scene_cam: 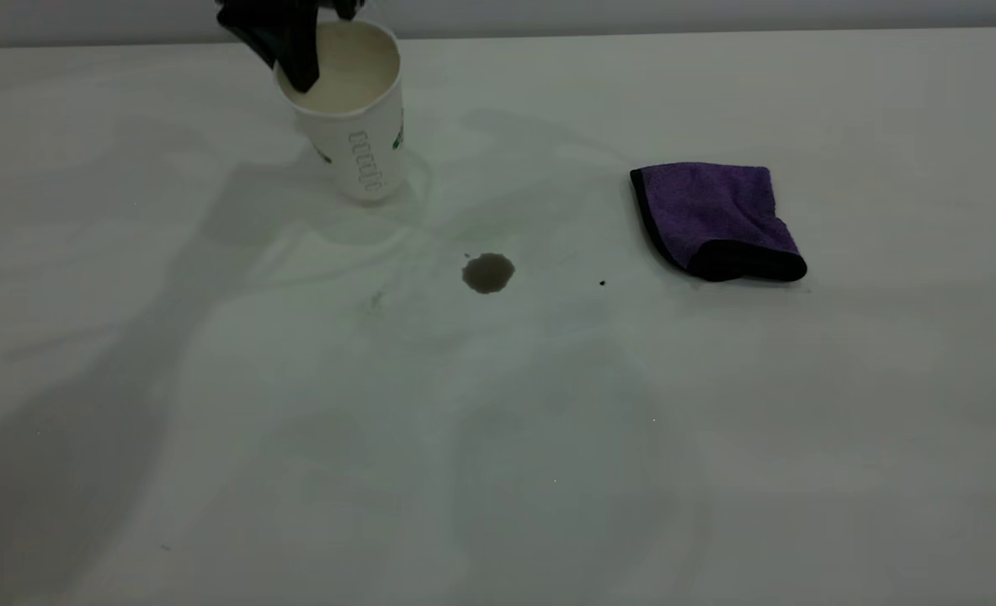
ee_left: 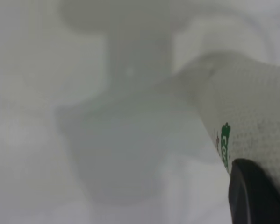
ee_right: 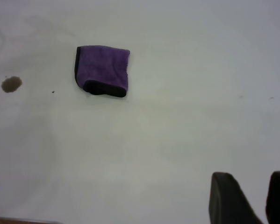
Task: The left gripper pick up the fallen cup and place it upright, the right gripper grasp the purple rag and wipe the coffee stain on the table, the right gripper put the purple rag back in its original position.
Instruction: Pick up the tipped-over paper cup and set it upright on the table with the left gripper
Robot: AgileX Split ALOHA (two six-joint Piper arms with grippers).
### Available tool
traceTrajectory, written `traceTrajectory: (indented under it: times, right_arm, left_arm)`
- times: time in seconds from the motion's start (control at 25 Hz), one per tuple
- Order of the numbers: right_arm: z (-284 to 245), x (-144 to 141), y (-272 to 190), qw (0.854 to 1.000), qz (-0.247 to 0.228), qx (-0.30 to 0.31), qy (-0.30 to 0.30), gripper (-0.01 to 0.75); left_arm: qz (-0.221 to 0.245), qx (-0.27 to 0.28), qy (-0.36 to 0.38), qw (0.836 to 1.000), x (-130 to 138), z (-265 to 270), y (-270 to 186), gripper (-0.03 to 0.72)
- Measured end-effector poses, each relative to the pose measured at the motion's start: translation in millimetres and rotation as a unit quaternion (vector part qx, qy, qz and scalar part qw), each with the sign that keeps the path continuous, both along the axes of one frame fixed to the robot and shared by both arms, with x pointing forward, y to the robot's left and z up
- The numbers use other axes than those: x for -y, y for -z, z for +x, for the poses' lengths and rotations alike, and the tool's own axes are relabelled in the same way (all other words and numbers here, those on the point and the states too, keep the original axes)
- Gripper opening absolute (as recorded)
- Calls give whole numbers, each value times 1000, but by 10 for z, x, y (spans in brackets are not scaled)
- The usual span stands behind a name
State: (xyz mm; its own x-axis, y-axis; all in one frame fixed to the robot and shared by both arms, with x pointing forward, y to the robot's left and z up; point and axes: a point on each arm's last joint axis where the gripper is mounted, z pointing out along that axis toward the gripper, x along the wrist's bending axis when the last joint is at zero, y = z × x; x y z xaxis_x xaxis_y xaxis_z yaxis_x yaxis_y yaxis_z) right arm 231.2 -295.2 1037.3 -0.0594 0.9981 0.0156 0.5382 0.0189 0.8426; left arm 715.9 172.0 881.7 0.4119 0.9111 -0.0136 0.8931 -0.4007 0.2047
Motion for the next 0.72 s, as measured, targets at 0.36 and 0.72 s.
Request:
traceTrajectory:
  times: [0.36, 0.72]
  right_arm:
    - [0, 0, 0, 1000, 0, 0, 0, 238]
    - [0, 0, 0, 1000, 0, 0, 0, 238]
  left_arm:
    - [-24, 4, -22, 999, -44, 55, 164, 71]
    - [-21, 25, -1, 999, -66, 79, 45, 423]
